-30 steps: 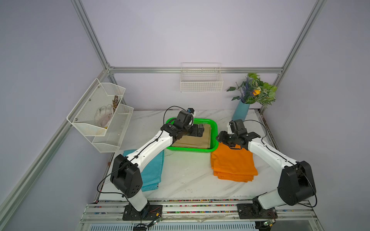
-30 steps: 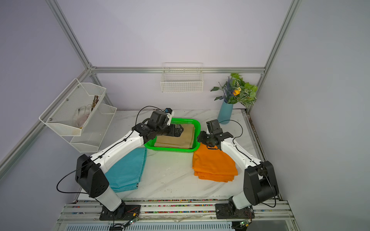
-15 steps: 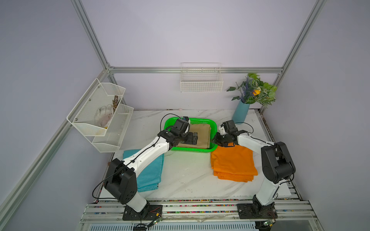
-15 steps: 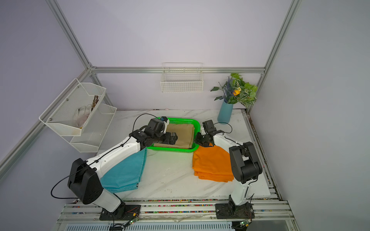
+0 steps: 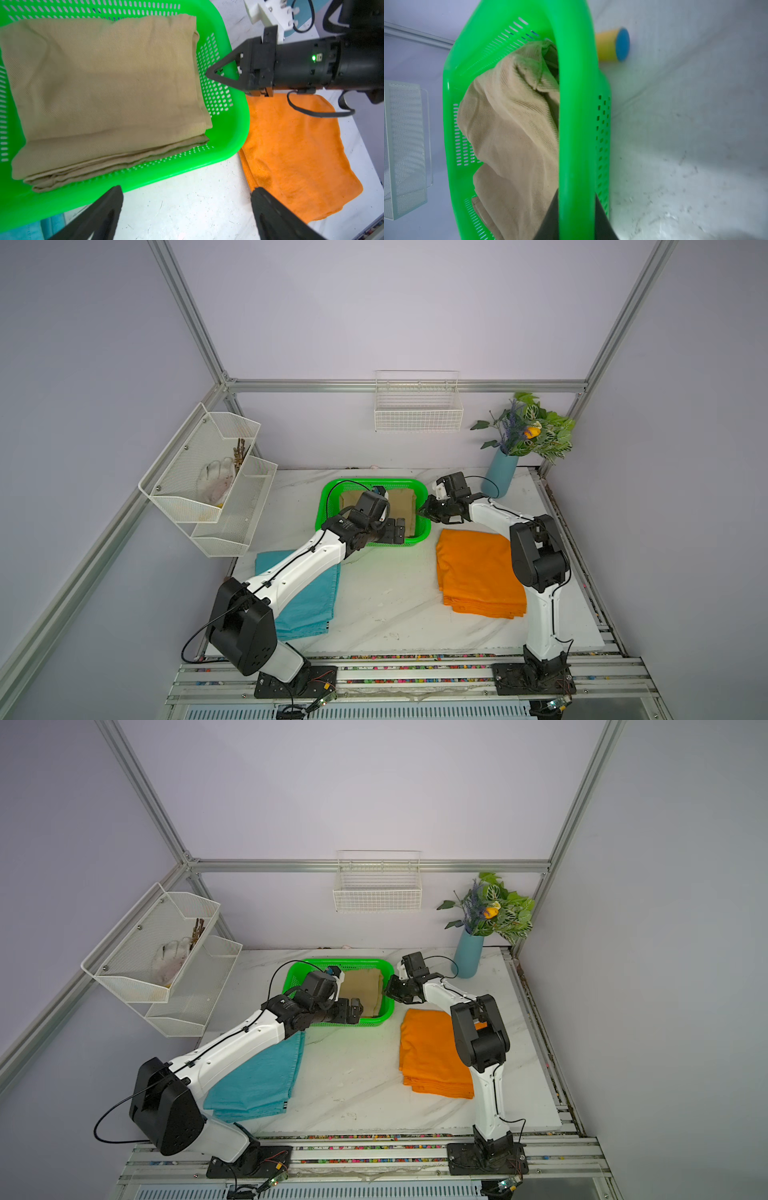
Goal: Put the folded long pants in the basket
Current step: Move the basket to the center of the board, then pick up the long pant at the center of the board.
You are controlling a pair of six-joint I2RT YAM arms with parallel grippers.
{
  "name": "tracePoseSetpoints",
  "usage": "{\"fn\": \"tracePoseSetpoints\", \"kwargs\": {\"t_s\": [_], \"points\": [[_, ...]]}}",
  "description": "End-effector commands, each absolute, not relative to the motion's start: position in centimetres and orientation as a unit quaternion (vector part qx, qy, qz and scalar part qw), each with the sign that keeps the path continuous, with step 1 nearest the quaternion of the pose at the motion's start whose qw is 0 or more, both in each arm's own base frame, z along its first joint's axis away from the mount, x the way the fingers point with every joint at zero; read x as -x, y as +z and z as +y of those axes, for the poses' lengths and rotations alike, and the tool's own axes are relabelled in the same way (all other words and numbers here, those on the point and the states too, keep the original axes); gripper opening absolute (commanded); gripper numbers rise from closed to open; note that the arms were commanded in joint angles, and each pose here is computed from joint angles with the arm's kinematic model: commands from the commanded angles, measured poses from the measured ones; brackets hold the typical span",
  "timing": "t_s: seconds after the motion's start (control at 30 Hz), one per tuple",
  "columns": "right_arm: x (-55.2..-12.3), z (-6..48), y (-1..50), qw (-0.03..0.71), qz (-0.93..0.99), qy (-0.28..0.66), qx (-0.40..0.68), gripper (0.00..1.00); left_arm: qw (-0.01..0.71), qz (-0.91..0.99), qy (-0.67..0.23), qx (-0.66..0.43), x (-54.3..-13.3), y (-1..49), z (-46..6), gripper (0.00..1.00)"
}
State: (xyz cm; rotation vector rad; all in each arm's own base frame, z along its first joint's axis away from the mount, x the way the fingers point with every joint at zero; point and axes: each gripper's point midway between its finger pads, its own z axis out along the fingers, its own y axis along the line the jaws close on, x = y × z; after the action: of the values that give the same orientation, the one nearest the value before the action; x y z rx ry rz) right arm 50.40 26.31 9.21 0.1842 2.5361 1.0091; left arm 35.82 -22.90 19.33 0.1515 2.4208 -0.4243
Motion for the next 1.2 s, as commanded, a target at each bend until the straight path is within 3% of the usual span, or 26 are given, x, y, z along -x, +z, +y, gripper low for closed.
{"fn": "tracePoseSetpoints", "kwargs": {"t_s": [0.0,0.1,0.3,0.43,0.6,0.73,0.87,1.0,1.17], "points": [[-52.8,28.1,10.4,0.214,0.895,0.387,-0.057,0.15,0.333,0.926,-0.173,-0.038,-35.6,19.6,-22.5,1.00],[-54.9,28.7,11.2,0.226,0.891,0.391,-0.050,0.14,0.323,0.930,-0.175,-0.032,-35.2,18.8,-22.5,1.00],[-56.8,28.4,14.5,0.259,0.891,0.373,-0.024,0.57,0.297,0.935,-0.188,-0.040,-35.0,17.3,-23.4,1.00],[-55.8,25.4,17.6,0.285,0.893,0.347,-0.021,0.61,0.267,0.933,-0.234,-0.061,-35.0,15.5,-26.0,1.00],[-51.5,17.0,18.0,0.282,0.909,0.295,-0.083,0.61,0.228,0.926,-0.284,-0.096,-35.1,13.5,-30.5,1.00],[-45.5,8.7,16.9,0.280,0.915,0.249,-0.152,0.61,0.211,0.923,-0.298,-0.123,-34.6,12.0,-33.7,1.00],[-38.7,1.9,15.4,0.289,0.919,0.150,-0.223,0.96,0.179,0.914,-0.351,-0.098,-34.2,10.5,-36.1,1.00],[-34.2,-1.8,14.1,0.300,0.909,0.100,-0.272,0.99,0.167,0.913,-0.364,-0.082,-34.4,9.3,-37.2,1.00],[-32.1,-3.9,10.9,0.274,0.897,0.119,-0.325,0.99,0.171,0.913,-0.363,-0.075,-34.5,8.6,-37.5,1.00]]}}
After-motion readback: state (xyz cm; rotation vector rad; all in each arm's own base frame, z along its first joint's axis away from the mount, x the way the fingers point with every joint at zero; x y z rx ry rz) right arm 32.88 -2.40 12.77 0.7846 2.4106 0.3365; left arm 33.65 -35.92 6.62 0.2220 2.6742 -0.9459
